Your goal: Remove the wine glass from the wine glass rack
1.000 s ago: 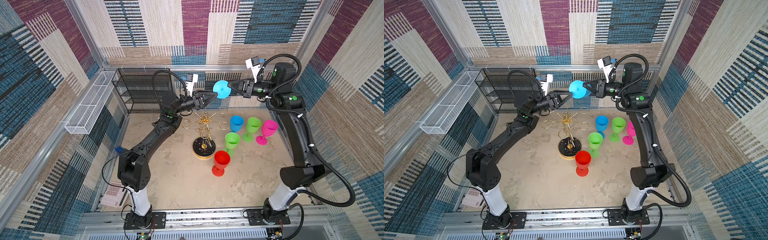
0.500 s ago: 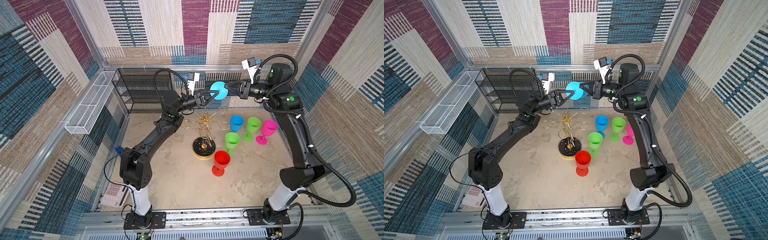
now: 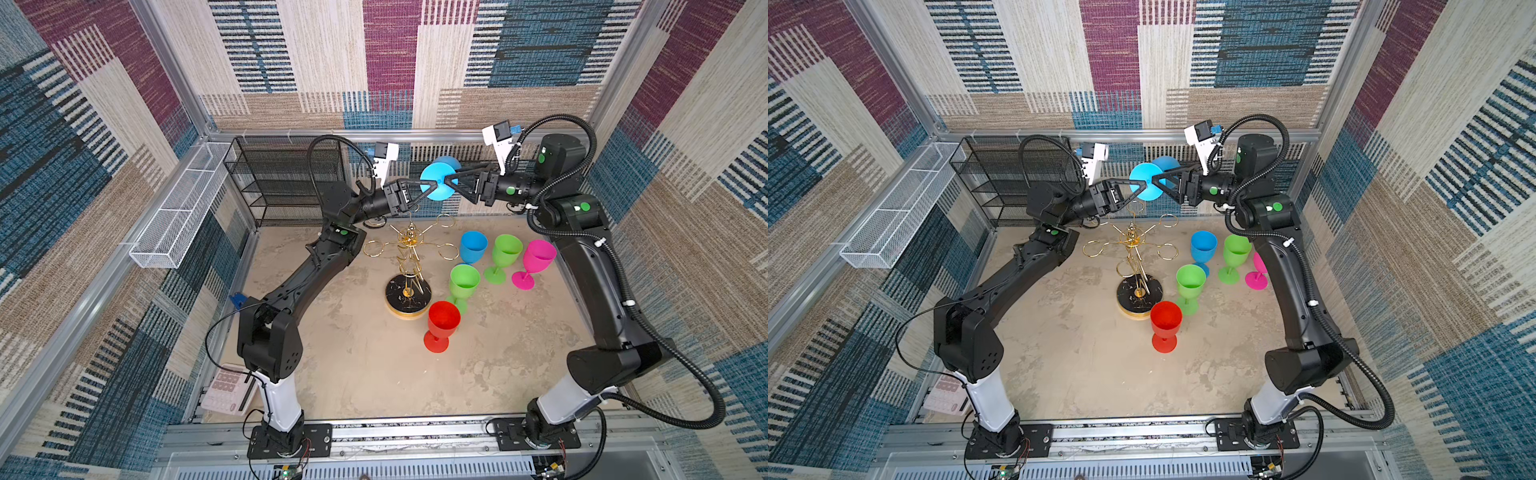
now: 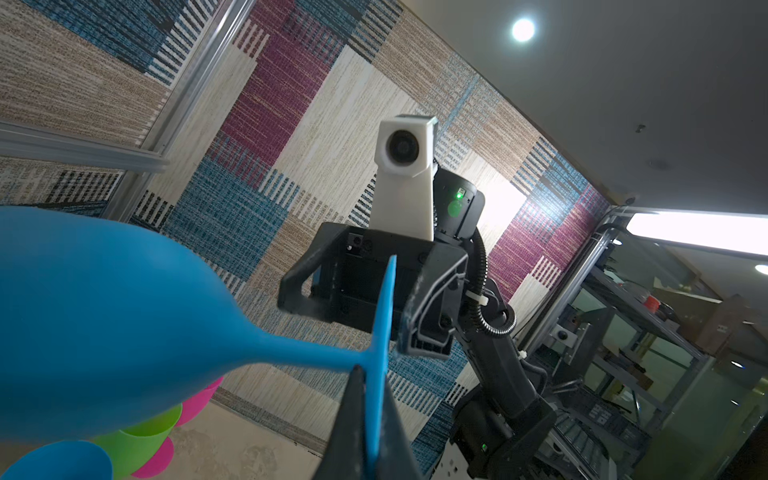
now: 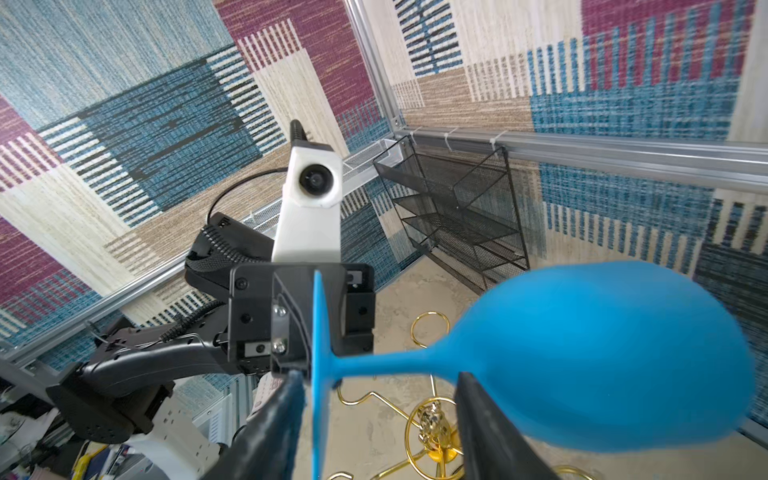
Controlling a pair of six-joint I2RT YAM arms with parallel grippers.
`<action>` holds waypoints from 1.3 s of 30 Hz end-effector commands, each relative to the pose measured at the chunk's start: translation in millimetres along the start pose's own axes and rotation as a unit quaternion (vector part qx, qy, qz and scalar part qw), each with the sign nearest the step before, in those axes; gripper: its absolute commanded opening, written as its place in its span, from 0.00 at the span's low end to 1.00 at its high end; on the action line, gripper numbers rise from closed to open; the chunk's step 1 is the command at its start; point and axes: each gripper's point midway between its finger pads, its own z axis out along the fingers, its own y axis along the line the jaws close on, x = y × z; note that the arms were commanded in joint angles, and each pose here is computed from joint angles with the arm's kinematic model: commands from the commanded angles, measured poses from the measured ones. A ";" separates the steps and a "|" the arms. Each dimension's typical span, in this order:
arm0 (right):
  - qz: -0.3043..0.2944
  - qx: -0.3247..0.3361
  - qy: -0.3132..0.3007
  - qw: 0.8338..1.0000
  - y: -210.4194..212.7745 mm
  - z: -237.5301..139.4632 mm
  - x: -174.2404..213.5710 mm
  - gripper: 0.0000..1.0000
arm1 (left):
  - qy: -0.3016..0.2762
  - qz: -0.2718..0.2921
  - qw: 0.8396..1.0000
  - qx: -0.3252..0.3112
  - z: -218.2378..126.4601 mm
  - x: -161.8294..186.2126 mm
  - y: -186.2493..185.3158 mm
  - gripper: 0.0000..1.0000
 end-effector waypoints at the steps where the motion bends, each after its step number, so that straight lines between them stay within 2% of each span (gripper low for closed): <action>1: -0.071 0.044 -0.049 0.995 5.8 -16.7 -17.2 0.82 | -0.009 -0.021 1.000 0.015 -13.6 -13.8 -19.8 0.00; 6: -0.175 0.095 -0.127 0.972 20.0 -51.9 -12.3 1.00 | -0.004 -0.050 0.999 -0.005 -29.0 -21.1 -29.1 0.00; 11: -0.239 0.120 -0.154 0.951 23.1 -63.1 -2.8 0.99 | 0.021 -0.089 0.996 0.002 -32.9 -18.1 -39.6 0.00; 15: -0.281 0.116 -0.149 0.941 26.7 -46.6 7.5 0.99 | 0.035 -0.121 0.992 0.019 -38.7 -16.7 -46.8 0.00; 20: -0.338 0.128 -0.131 0.923 33.0 -11.5 21.2 0.99 | 0.054 -0.134 0.989 0.021 -45.4 -11.6 -56.0 0.00; 28: -0.367 0.126 -0.111 0.915 27.5 24.8 33.5 0.99 | 0.070 -0.150 0.986 0.003 -59.2 -2.4 -61.9 0.00; 39: -0.371 0.105 -0.091 0.918 20.5 66.5 51.7 0.99 | 0.072 -0.157 0.985 -0.006 -73.5 1.7 -71.2 0.00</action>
